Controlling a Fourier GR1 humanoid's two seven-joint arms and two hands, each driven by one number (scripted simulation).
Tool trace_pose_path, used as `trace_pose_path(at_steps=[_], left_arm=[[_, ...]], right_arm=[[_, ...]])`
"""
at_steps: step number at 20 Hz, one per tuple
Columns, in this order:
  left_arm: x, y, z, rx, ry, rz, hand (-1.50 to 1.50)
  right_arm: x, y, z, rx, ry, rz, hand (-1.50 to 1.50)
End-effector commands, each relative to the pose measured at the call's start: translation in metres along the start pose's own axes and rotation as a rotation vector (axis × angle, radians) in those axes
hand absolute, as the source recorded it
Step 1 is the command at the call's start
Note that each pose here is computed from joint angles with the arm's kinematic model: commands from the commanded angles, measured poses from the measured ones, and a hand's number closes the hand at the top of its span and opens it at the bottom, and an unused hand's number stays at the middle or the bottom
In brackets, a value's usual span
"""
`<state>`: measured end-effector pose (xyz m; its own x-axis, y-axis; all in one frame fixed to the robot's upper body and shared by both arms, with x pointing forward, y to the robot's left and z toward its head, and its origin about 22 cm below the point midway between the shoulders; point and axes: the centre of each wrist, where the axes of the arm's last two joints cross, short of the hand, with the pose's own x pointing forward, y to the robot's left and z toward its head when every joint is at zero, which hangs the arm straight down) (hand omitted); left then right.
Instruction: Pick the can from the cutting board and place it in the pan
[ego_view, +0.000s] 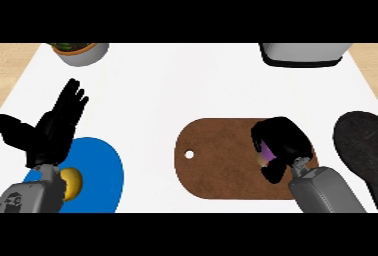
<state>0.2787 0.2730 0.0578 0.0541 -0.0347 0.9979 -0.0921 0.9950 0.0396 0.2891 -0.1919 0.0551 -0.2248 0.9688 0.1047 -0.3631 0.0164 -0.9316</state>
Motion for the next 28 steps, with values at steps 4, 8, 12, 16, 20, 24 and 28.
trace_pose_path(at_steps=[4,8,12,16,20,24,28], left_arm=[[0.008,0.011,0.000,0.033,-0.016,-0.012,0.00],[-0.005,-0.005,0.011,0.017,0.003,-0.001,0.00],[0.001,-0.003,0.008,0.004,0.008,0.003,0.00],[-0.007,-0.011,0.005,0.012,0.005,-0.001,0.00],[0.003,-0.007,0.009,-0.004,-0.014,0.013,0.00],[0.005,0.001,-0.007,0.014,-0.006,-0.004,0.00],[-0.007,-0.002,0.003,0.001,-0.003,-0.001,0.00]], right_arm=[[0.012,0.001,0.012,-0.190,0.387,-0.148,1.50],[0.030,-0.003,0.028,-0.382,0.505,-0.061,1.50],[0.042,-0.053,0.058,-0.576,0.537,0.013,1.50],[0.055,-0.094,0.100,-0.631,0.553,0.007,1.50],[0.018,-0.108,0.092,-0.655,0.589,-0.037,1.50],[0.000,-0.114,0.079,-0.716,0.657,-0.100,1.50],[-0.031,-0.118,0.085,-0.760,0.712,-0.119,1.50]])
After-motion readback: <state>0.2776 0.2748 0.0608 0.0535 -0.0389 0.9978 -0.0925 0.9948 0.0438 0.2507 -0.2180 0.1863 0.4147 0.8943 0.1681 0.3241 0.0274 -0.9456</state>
